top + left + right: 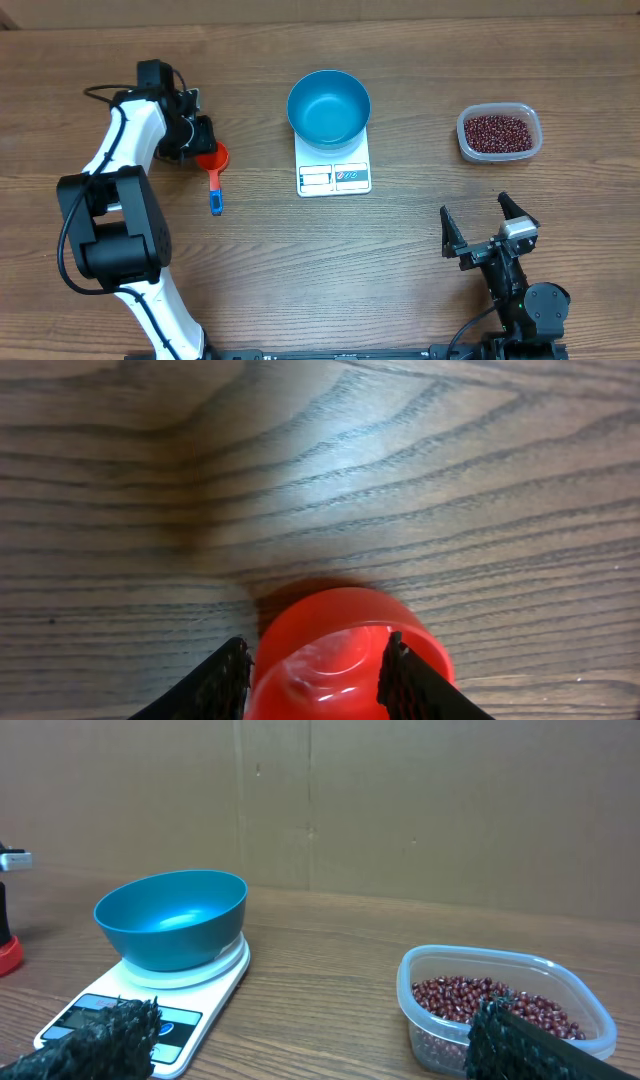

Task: Scoop item into bowl and weigh 150g on scale
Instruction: 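Lift the red scoop with the left gripper toward the right gripper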

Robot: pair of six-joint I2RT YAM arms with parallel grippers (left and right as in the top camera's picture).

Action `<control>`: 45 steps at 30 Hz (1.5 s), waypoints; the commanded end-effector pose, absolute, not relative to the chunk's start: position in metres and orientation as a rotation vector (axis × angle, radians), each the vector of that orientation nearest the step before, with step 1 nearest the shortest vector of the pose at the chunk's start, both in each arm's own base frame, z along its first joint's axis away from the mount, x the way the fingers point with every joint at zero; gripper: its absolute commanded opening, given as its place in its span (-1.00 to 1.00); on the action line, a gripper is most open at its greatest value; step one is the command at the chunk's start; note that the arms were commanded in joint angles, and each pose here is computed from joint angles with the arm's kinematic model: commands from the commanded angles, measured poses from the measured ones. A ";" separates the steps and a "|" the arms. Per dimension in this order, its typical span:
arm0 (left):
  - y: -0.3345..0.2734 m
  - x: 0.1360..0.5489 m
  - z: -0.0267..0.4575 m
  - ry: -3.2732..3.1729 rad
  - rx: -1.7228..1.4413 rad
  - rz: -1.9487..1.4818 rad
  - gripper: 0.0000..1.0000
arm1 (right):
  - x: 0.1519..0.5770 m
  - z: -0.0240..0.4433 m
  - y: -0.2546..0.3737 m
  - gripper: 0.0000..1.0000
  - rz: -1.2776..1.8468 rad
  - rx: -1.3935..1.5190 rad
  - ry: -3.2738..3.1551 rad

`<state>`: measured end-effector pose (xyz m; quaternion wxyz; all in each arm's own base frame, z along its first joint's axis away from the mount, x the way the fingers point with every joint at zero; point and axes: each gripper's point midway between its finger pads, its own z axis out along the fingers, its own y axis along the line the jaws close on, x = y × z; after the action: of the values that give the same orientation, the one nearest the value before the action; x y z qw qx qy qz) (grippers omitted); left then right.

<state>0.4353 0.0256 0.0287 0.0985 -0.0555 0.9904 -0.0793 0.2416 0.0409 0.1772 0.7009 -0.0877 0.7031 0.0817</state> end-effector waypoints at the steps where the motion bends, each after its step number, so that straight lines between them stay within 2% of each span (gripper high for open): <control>1: 0.034 0.430 0.020 2.959 -0.135 -0.146 -0.08 | 0.242 0.175 0.038 1.00 0.168 -0.183 1.565; 11: 0.037 0.426 0.003 2.992 -0.140 -0.117 -0.21 | 0.242 0.175 0.038 1.00 0.168 -0.183 1.565; 16: 0.036 0.424 -0.006 3.014 -0.145 -0.134 -0.56 | 0.242 0.175 0.038 0.99 0.168 -0.183 1.565; 18: 0.036 0.424 -0.006 3.013 -0.145 -0.134 -0.63 | 0.242 0.175 0.038 1.00 0.168 -0.183 1.565; 19: 0.036 0.425 -0.006 3.010 -0.145 -0.133 -0.71 | 0.242 0.175 0.038 1.00 0.168 -0.183 1.565; 20: 0.036 0.425 -0.006 3.009 -0.147 -0.133 -0.89 | 0.242 0.175 0.038 1.00 0.168 -0.183 1.565; 26: 0.035 0.430 0.000 2.986 -0.298 -0.156 -0.92 | 0.242 0.175 0.038 1.00 0.168 -0.183 1.565; 30: 0.022 0.438 0.035 2.944 -0.298 -0.273 -0.92 | 0.242 0.175 0.038 1.00 0.168 -0.183 1.565; 38: -0.019 0.440 0.170 2.677 -0.387 -0.562 -0.91 | 0.242 0.175 0.038 1.00 0.168 -0.183 1.565; 45: -0.082 0.419 0.214 2.635 -0.280 -0.642 -0.92 | 0.242 0.175 0.038 1.00 0.168 -0.183 1.565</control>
<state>0.4277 -0.0413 0.2042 0.2205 -0.1088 0.9499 -0.1928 0.2416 0.0408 0.1771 0.7006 -0.0874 0.7034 0.0817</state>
